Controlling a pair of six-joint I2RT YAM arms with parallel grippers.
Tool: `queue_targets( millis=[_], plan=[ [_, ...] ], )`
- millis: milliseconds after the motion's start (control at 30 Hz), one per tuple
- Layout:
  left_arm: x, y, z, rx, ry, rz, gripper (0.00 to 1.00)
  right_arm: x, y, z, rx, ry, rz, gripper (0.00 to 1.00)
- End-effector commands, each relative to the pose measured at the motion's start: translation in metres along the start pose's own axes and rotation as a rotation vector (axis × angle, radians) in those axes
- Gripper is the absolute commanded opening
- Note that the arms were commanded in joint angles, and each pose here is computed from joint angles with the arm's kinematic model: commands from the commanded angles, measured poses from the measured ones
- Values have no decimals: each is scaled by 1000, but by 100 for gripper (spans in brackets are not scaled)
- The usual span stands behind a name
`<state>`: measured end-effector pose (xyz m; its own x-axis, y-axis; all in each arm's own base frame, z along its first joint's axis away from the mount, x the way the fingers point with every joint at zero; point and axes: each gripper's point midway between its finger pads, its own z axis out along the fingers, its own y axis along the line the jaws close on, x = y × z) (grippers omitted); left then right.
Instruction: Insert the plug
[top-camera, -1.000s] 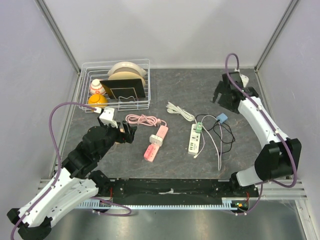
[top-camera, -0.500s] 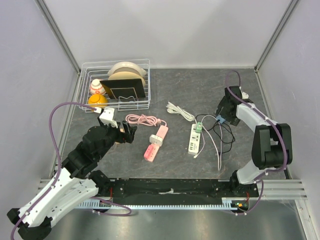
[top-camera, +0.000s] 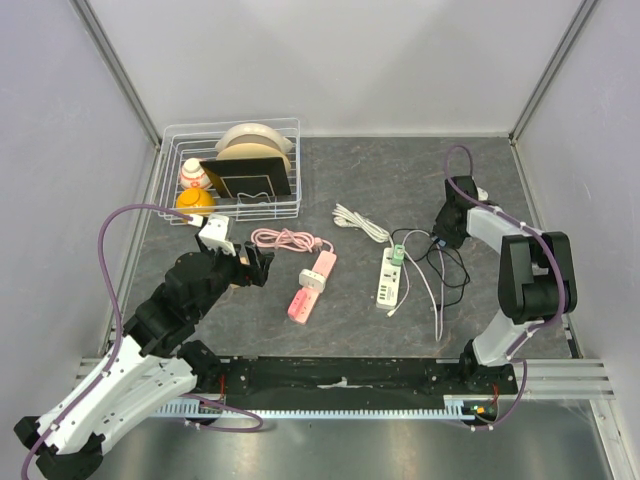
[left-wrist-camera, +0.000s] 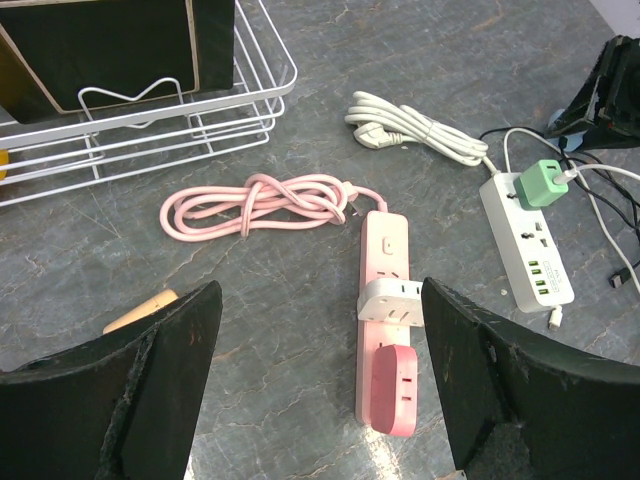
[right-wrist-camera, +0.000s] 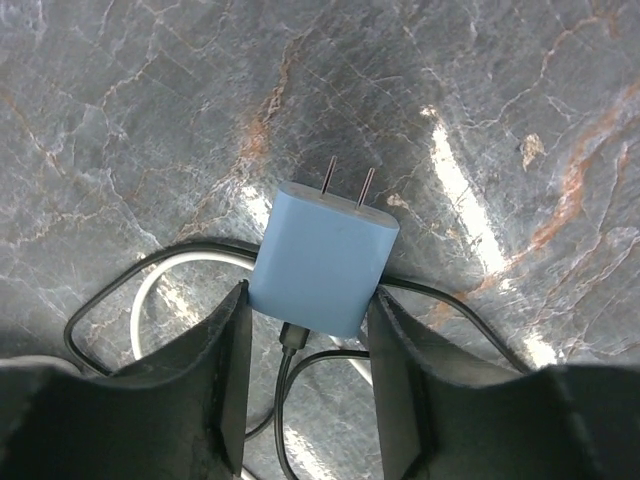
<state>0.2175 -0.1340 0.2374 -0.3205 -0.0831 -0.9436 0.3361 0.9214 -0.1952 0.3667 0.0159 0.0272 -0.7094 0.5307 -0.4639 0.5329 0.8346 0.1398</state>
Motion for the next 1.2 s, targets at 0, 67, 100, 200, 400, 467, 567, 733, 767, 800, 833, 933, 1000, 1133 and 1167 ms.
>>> queue_targets(
  millis=[0, 67, 100, 200, 400, 467, 567, 733, 767, 800, 833, 933, 1000, 1133, 1167],
  plan=[
    [-2, 1, 1, -2, -7, 25, 88, -12, 8, -8, -45, -46, -39, 31],
    [-2, 1, 1, 0, -6, 23, 88, -16, 9, -12, -50, -59, -61, 18],
    [-2, 0, 0, 1, -6, 17, 88, -22, 11, -19, -67, -78, -88, 15],
    [-6, -5, -1, 20, -14, -26, 88, -40, 23, -46, -128, -143, -133, 6],
    [-27, -43, -1, 176, -19, -140, 87, -64, 74, -129, -335, -329, -376, 5],
    [-35, -59, 2, 238, -12, -168, 88, -58, 95, -156, -413, -378, -497, 4],
    [-47, -77, 8, 289, 19, -231, 88, -47, 120, -205, -544, -465, -643, 1],
    [-83, -118, 13, 399, 78, -407, 87, -5, 147, -257, -818, -484, -848, 0],
    [-86, -125, 15, 422, 91, -424, 87, 6, 149, -267, -865, -489, -889, 0],
    [-93, -135, 22, 449, 104, -460, 87, 13, 150, -273, -896, -493, -928, 0],
    [-95, -145, 22, 496, 123, -475, 87, 20, 151, -277, -925, -493, -956, 0],
    [-104, -162, 31, 556, 141, -532, 84, 51, 153, -293, -1061, -475, -1068, 4],
    [-109, -170, 37, 574, 157, -565, 84, 72, 153, -303, -1145, -461, -1130, 5],
    [-98, -195, 51, 659, 281, -578, 84, 100, 156, -316, -1235, -448, -1219, 4],
    [-100, -199, 51, 677, 289, -583, 83, 103, 156, -317, -1243, -446, -1229, 4]
  ],
)
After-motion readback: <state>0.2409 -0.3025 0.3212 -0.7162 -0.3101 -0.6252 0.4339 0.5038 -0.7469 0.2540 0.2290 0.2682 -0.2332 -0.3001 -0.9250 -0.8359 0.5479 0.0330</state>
